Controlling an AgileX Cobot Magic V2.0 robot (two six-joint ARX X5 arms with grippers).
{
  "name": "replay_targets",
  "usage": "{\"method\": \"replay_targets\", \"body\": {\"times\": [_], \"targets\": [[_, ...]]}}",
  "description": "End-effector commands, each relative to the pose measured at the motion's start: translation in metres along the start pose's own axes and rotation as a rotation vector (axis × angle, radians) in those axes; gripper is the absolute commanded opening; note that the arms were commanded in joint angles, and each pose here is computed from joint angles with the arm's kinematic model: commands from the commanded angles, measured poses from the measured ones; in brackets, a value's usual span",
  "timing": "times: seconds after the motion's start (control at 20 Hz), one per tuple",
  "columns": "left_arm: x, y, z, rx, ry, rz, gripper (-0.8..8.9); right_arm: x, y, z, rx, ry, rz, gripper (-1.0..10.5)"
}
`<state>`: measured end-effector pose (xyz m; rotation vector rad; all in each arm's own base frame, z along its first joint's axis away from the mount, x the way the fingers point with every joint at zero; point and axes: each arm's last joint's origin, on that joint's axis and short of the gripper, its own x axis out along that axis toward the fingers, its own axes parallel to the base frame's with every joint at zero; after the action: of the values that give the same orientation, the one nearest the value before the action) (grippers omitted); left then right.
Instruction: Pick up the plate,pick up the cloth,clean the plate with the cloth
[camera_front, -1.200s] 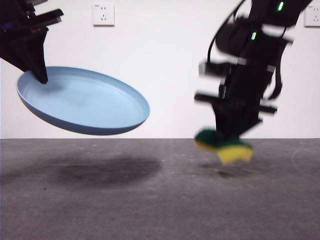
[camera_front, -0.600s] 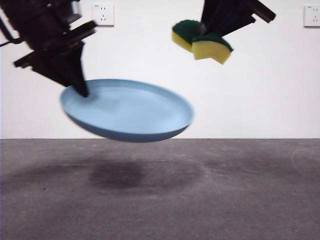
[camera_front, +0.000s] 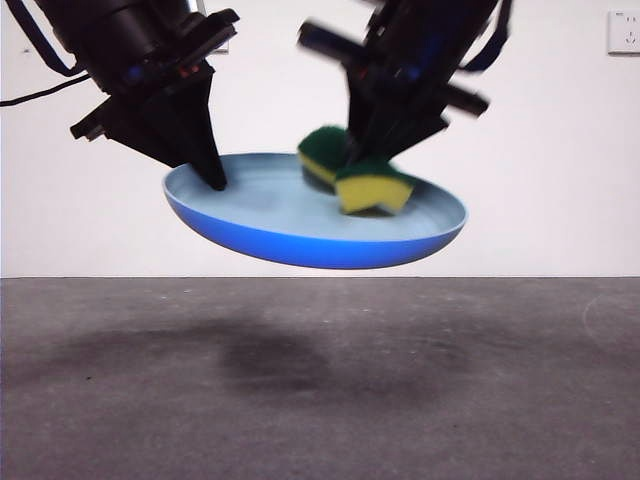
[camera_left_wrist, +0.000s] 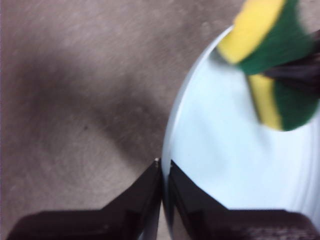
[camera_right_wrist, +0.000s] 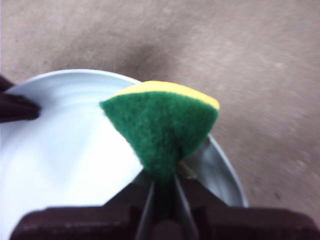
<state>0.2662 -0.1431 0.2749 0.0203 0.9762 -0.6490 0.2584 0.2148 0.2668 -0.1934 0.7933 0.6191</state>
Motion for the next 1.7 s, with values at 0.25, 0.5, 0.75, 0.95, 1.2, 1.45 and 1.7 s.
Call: {"method": "replay_targets", "body": {"times": [0.25,0.5,0.75,0.95,1.2,1.45,1.7], "targets": [[0.002,-0.002,0.003,0.013,-0.034,-0.043,-0.08,0.031,0.028,-0.009,-0.013,0.052,0.202,-0.2],[0.000,0.003,0.007,0.008,-0.080,-0.034,-0.08,0.027,0.054,-0.025,-0.085,0.184,0.233,-0.2],[-0.004,0.018,0.004,-0.039,-0.054,-0.005,-0.09,0.022,0.049,-0.045,-0.164,0.359,-0.007,-0.2],[-0.005,0.023,-0.002,-0.046,0.005,-0.008,-0.09,0.022,0.030,-0.041,-0.192,0.325,-0.310,-0.2],[-0.005,0.020,-0.004,-0.045,0.027,-0.101,-0.09,0.028,0.021,-0.024,-0.120,0.163,-0.308,-0.2],[-0.005,0.018,-0.003,-0.043,0.020,-0.153,-0.09,0.031,0.030,-0.008,-0.048,0.006,-0.087,-0.2],[-0.006,0.019,0.001,-0.029,-0.017,-0.152,-0.09,0.029,0.055,-0.009,-0.030,0.008,0.195,-0.2]]}}
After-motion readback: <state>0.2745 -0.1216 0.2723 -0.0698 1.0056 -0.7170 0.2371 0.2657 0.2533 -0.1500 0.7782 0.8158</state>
